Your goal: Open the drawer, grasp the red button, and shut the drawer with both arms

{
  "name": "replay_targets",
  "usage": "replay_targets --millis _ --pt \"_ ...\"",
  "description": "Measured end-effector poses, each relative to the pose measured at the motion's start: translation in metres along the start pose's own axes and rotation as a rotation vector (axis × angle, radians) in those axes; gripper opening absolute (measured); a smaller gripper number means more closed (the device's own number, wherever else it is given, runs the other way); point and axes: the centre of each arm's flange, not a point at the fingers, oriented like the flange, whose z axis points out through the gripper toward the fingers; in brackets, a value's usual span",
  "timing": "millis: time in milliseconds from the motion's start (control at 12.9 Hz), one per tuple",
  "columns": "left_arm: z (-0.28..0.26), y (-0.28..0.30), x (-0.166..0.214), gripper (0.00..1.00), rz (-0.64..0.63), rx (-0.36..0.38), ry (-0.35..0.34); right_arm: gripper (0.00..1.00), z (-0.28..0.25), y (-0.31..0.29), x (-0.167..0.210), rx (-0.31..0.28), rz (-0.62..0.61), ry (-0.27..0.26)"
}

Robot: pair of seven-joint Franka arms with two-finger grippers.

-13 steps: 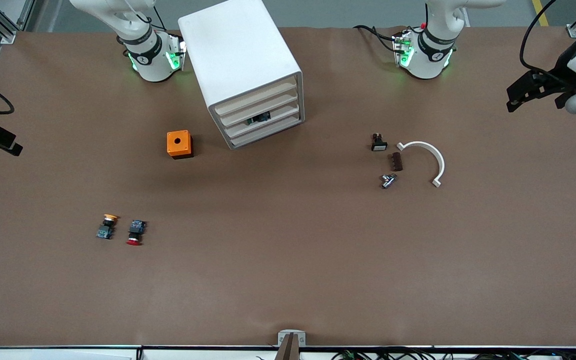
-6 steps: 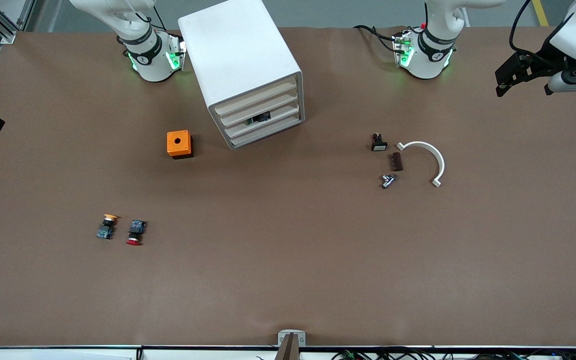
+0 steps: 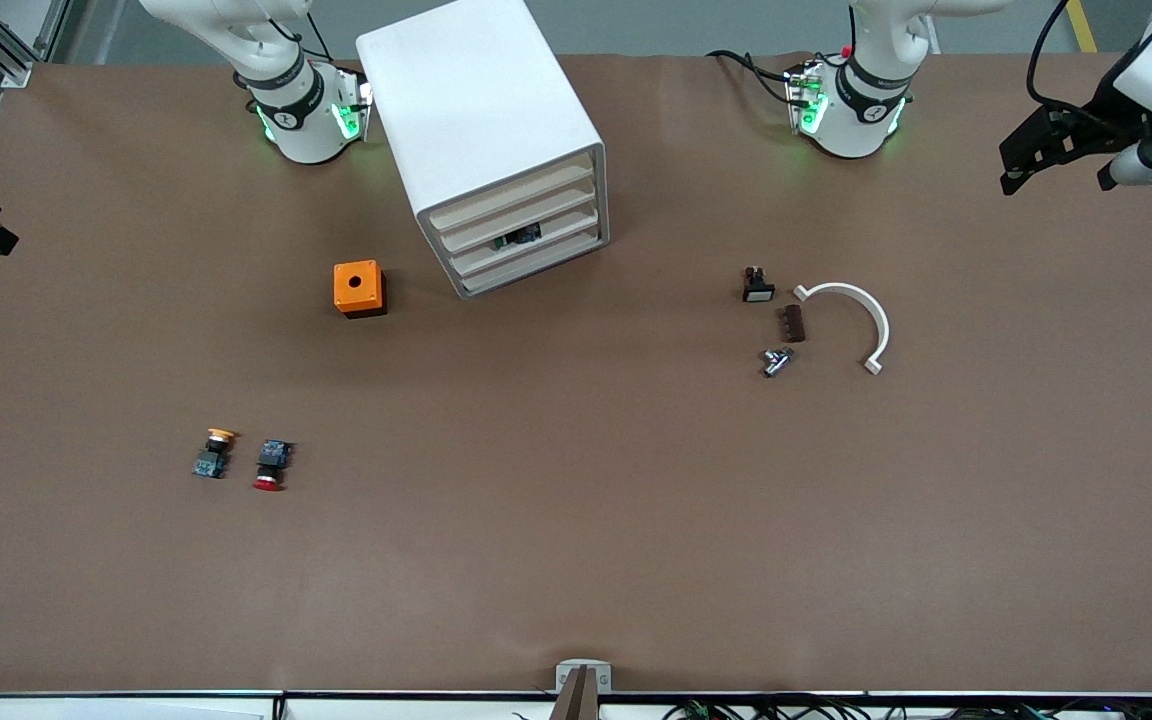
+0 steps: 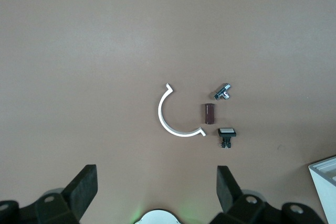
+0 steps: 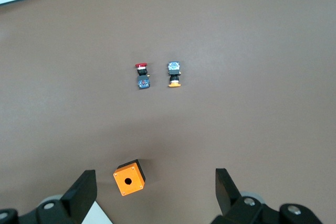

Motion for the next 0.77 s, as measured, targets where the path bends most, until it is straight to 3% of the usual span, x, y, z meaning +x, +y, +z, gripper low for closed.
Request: replay_targets --millis 773 --pt "0.0109 0.0012 0.0035 1.0 0.002 0.004 -0.028 1.0 0.0063 -0.0036 -0.0024 -0.003 -0.007 -0.022"
